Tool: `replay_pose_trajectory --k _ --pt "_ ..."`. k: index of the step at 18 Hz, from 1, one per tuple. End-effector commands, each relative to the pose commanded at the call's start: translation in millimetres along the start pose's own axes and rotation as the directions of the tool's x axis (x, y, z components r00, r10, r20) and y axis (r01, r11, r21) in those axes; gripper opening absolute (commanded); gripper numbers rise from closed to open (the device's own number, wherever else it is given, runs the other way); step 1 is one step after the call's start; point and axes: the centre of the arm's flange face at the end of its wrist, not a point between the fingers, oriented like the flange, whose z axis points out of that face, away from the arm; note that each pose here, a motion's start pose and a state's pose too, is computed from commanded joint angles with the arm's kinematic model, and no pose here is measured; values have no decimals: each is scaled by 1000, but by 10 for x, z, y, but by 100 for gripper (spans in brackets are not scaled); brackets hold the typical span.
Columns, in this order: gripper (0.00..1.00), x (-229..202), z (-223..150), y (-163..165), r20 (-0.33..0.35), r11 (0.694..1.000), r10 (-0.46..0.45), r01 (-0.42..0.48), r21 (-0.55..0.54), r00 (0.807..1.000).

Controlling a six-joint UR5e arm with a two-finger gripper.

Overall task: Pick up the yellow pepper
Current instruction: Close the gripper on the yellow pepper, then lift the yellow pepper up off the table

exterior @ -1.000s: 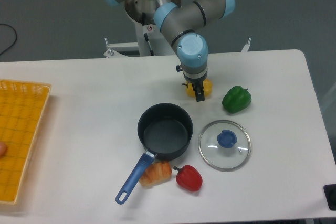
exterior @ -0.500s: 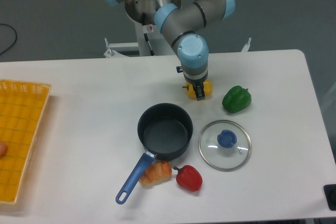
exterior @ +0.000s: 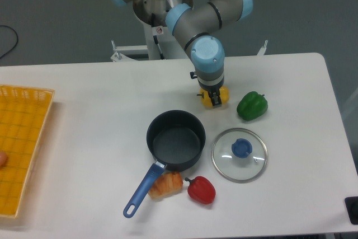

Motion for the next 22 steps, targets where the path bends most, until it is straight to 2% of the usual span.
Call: replay_pose_trajectory --k 5,13,22 --pt "66 -41 -207 65 -4 1000 -14 14 10 1000" --pt "64 -217 -786 118 31 985 -122 118 122 992" --pt "63 -263 -968 89 63 964 -205 190 188 977"
